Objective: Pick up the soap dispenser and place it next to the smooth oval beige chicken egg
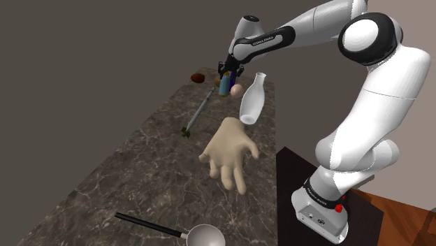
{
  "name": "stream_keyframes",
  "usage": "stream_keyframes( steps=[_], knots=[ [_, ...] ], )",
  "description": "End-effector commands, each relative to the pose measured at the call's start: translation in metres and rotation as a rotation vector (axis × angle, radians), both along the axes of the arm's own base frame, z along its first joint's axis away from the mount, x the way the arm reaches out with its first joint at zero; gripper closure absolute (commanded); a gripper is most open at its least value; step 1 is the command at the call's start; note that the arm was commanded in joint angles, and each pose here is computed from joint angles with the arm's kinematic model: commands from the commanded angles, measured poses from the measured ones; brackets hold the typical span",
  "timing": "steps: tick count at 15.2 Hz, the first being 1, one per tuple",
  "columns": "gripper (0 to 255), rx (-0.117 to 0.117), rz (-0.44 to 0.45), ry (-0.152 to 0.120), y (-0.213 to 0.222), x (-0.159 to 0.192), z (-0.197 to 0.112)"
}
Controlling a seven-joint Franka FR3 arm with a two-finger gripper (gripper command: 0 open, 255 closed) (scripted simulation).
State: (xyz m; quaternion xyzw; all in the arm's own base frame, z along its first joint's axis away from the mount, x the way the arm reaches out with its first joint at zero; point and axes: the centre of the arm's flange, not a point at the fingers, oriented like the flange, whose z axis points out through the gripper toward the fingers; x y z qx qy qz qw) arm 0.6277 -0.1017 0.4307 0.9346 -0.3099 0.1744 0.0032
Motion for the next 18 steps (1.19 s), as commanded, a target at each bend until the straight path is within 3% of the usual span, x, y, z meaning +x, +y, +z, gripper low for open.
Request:
stream_keyframes(
  steps=[1,6,10,18],
  knots=[
    [0,0.0,0.0,0.0,0.0,0.0,0.0],
    [0,0.0,0.0,0.0,0.0,0.0,0.0],
    [0,0.0,0.0,0.0,0.006,-0.016,0.047],
    [0,0.0,0.0,0.0,0.006,-0.016,0.047]
  ],
)
